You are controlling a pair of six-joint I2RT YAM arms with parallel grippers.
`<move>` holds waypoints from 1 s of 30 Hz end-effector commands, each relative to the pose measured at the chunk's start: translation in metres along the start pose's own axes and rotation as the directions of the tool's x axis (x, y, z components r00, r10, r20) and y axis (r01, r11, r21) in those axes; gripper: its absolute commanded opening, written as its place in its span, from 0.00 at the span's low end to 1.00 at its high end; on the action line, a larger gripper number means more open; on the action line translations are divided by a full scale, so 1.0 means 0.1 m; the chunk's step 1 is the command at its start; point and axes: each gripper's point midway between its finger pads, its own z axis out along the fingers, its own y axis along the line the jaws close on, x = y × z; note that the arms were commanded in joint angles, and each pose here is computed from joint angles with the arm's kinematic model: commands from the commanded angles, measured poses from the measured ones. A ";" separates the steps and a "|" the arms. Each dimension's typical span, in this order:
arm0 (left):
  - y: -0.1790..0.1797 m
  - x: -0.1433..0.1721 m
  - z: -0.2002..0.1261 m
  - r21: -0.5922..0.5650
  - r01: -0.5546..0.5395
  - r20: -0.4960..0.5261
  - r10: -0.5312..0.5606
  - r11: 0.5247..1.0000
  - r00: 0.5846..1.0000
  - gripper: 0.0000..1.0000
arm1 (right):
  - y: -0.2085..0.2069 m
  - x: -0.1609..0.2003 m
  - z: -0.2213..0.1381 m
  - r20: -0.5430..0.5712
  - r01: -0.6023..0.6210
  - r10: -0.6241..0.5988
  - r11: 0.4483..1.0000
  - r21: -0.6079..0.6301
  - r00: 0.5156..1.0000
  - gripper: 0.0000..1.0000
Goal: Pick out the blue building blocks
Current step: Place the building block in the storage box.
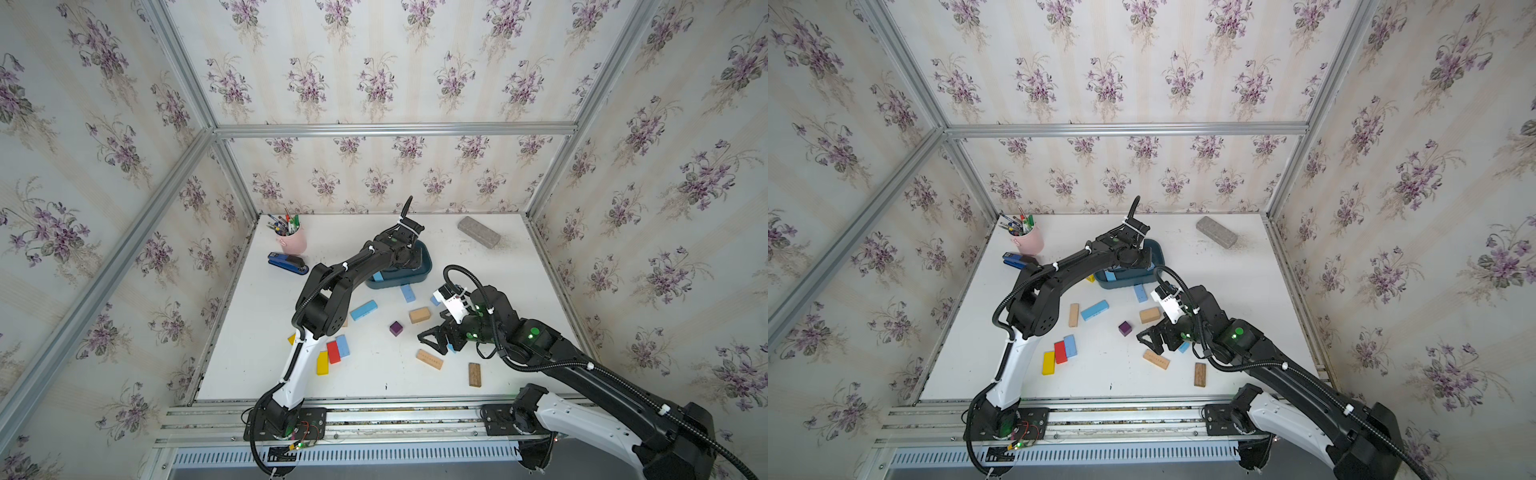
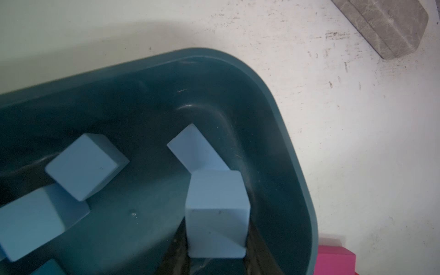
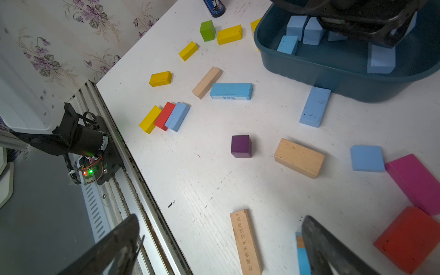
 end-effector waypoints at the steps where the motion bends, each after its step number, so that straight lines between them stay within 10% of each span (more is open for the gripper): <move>1: 0.01 -0.07 0.05 0.011 0.037 0.012 -0.037 0.999 0.999 0.09 | -0.01 -0.03 0.00 0.014 0.007 -0.008 1.000 0.010 1.000 1.00; 17: 0.00 -0.13 0.22 0.095 0.084 -0.031 -0.082 0.992 0.996 0.49 | -0.04 -0.01 0.01 0.008 -0.003 0.003 1.000 0.022 1.000 1.00; 30: -0.21 -0.39 -1.09 0.214 -0.021 0.117 -0.005 0.977 0.993 0.72 | -0.03 -0.02 -0.01 0.015 -0.007 0.006 1.000 0.020 1.000 1.00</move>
